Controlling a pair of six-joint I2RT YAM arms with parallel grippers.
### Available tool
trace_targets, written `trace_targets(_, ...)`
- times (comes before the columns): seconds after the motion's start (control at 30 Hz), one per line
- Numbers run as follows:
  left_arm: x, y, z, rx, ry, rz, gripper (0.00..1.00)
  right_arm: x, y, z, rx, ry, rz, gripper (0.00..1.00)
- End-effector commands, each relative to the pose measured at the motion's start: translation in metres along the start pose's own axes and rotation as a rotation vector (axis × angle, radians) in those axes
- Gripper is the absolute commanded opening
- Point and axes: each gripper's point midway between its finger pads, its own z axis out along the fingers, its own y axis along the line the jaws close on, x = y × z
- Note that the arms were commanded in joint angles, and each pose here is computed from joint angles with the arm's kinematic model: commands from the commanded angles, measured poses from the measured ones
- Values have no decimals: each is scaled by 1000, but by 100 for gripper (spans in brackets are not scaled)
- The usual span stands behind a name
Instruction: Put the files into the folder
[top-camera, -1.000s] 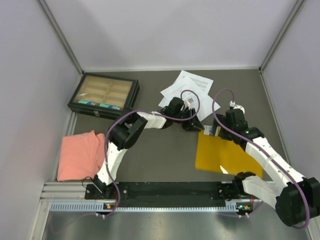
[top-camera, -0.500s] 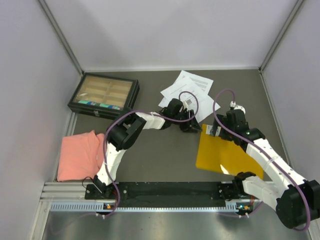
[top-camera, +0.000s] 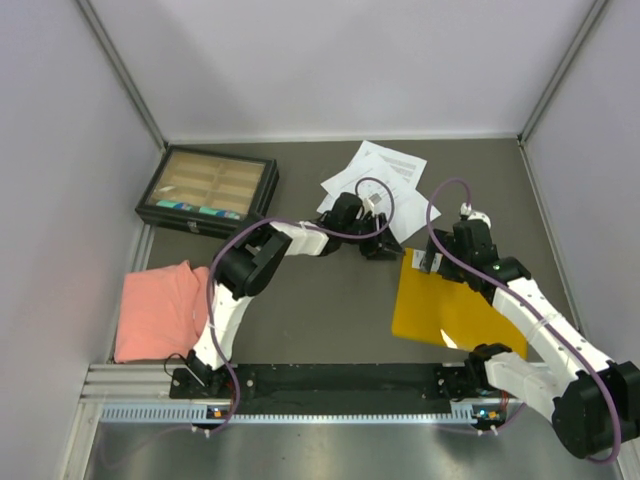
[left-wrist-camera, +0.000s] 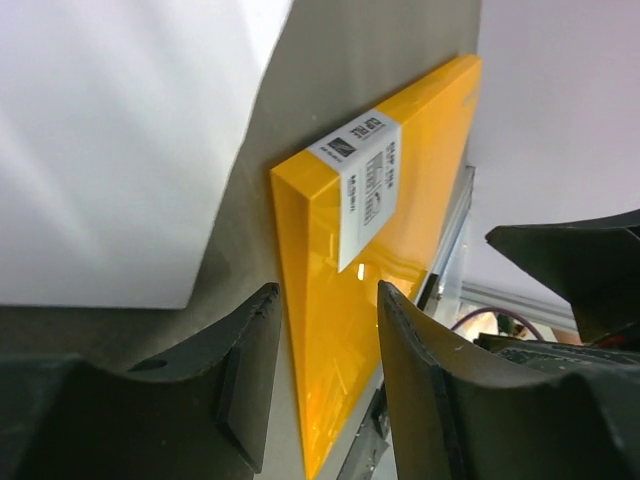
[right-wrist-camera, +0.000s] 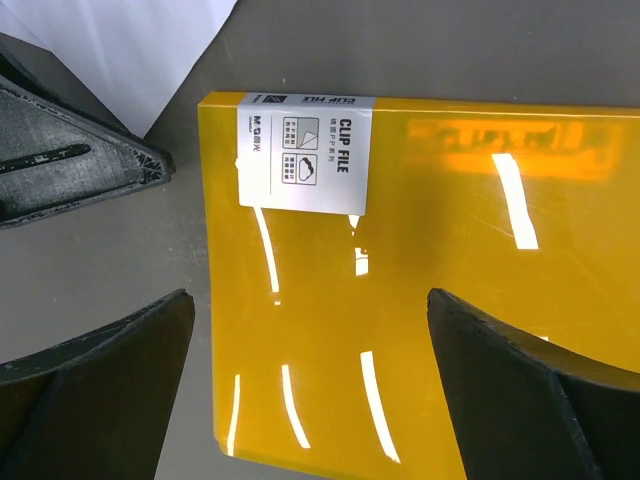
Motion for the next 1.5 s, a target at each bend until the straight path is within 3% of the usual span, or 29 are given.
trace_targets(0.0,-8,-38,7,131,-7,48,48,-7,1,-2,-10,-33,17,99)
trace_targets(1.0,12,-39,20,150,32,17,47,-4,3,-2,-22,-27,20,99)
trace_targets(1.47,-9,-24,3,13,-28,112,51,-3,5,-1,-31,-17,38,99)
